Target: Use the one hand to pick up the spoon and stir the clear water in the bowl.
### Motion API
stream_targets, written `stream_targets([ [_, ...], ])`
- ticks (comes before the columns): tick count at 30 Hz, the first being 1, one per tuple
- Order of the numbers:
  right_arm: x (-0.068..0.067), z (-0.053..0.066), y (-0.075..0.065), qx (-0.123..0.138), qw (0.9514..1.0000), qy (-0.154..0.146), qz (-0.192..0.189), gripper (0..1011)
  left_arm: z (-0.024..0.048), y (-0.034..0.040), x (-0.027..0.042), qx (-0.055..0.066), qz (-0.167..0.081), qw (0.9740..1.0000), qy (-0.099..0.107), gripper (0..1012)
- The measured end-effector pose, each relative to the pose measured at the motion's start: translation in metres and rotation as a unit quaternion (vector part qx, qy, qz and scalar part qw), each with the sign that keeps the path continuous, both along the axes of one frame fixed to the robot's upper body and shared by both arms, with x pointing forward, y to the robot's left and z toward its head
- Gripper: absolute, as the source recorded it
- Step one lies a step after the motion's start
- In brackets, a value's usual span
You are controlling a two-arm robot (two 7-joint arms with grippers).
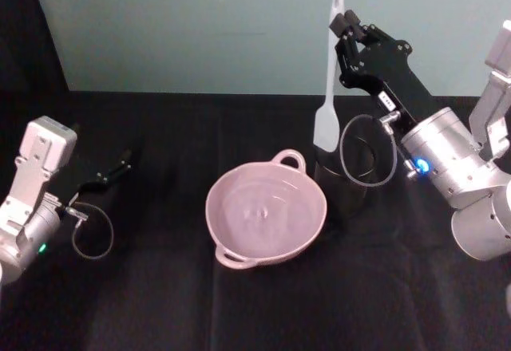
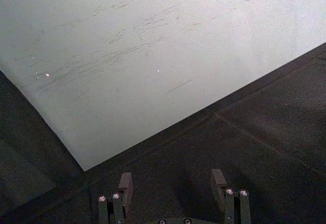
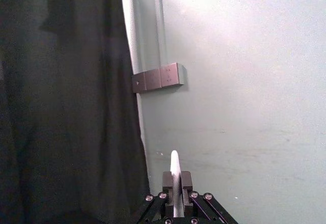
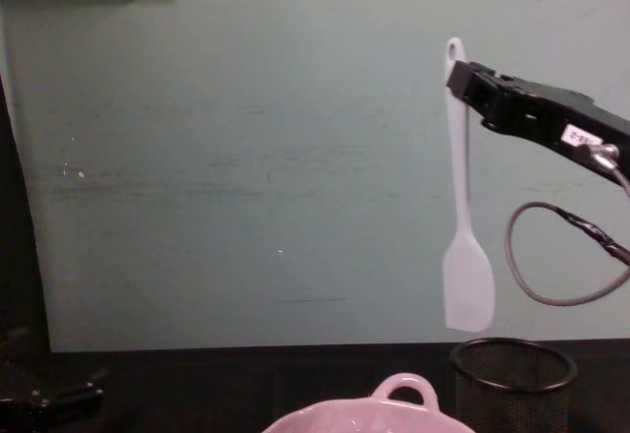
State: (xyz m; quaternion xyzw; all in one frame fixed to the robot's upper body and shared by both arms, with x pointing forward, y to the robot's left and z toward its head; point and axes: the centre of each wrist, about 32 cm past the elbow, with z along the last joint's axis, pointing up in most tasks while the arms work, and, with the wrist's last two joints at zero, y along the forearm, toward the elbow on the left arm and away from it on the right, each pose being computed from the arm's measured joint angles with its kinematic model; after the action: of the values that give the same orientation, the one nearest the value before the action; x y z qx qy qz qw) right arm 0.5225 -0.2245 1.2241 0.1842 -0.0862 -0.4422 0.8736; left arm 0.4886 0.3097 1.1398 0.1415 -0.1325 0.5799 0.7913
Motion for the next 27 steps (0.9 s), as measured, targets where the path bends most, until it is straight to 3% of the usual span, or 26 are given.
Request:
stream_targets([
  [18,-0.003,-0.024,-0.031,-0.004,0.9995,0.024,-0.017,103,0.0000,0.0000,0.0000,0.000,0.000,1.0000,0.000,1011],
  [27,-0.004,-0.049,-0.038,0.039,0.9974,0.059,-0.013,103,0.0000,0.0000,0.0000,0.000,0.000,1.0000,0.000,1011],
])
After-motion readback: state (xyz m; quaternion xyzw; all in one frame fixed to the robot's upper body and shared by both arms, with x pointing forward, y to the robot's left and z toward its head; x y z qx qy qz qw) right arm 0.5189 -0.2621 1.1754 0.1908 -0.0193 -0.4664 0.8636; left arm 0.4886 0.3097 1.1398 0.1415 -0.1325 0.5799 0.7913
